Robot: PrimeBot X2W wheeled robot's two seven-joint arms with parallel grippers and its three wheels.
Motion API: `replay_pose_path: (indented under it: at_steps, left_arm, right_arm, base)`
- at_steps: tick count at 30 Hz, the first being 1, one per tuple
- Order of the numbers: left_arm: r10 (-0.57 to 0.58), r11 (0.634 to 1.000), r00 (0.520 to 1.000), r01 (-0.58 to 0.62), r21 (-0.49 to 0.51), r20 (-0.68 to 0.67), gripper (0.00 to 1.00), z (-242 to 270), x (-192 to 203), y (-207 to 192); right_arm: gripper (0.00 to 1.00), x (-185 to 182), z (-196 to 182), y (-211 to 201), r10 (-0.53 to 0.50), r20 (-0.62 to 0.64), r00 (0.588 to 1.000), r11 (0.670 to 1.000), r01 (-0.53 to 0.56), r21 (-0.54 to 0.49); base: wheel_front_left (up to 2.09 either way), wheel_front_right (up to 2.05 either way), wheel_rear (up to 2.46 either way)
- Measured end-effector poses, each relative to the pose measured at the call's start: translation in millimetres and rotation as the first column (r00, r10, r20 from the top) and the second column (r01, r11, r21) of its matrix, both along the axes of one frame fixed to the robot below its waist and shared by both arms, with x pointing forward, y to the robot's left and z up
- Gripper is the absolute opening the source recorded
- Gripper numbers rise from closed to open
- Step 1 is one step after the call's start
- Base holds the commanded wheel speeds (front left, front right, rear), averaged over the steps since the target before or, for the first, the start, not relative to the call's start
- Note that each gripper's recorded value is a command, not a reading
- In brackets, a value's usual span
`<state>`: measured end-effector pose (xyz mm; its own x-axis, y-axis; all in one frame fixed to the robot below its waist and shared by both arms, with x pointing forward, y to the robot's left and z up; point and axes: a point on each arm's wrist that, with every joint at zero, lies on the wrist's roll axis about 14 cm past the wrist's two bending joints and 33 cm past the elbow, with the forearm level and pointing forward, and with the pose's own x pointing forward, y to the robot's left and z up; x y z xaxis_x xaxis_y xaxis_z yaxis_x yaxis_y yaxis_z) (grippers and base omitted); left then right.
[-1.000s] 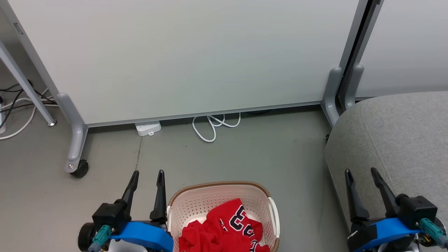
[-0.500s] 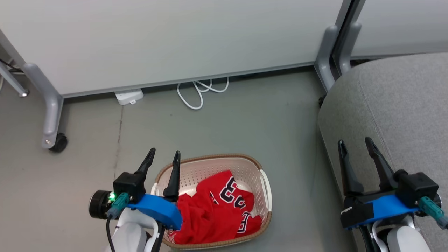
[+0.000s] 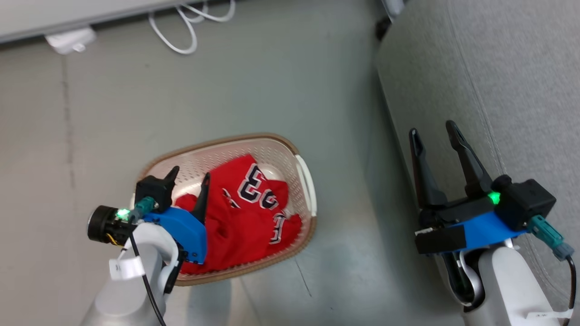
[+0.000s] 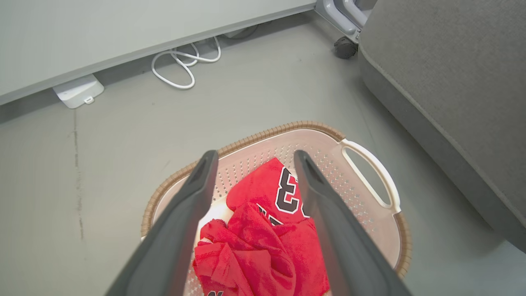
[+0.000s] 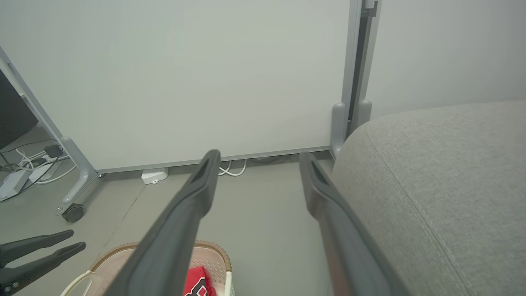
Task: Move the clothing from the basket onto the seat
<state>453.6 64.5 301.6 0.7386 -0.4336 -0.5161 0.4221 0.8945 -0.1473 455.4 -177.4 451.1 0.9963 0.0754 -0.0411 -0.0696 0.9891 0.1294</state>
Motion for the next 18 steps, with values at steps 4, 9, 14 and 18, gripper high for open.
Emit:
replay_pose_path:
  at_steps: [4,9,14,18]
  left_arm:
    - [-0.043,0.999,0.992,0.046,0.024,-0.115,1.00,-38.4,-0.8,-9.8]
    - [-0.092,0.993,0.959,0.107,0.041,-0.268,1.00,-83.9,-13.2,-23.6]
    - [-0.158,0.980,0.911,0.192,0.053,-0.381,1.00,-119.0,-30.8,-36.8]
    - [-0.196,0.965,0.868,0.254,0.068,-0.455,1.00,-141.4,-45.0,-40.4]
  right_arm:
    - [1.00,2.7,-15.9,-8.5,-0.019,-0.032,0.999,1.000,0.019,0.000]
    - [1.00,6.4,-32.1,-12.9,-0.023,-0.067,0.997,1.000,0.023,-0.006]
    - [1.00,11.1,-45.3,-12.2,-0.012,-0.096,0.995,1.000,0.010,-0.013]
    - [1.00,11.9,-55.4,-13.0,-0.011,-0.118,0.993,1.000,0.010,-0.011]
  base:
    - [0.00,0.00,0.00]
    - [0.00,0.00,0.00]
    - [0.00,0.00,0.00]
    - [0.00,0.00,0.00]
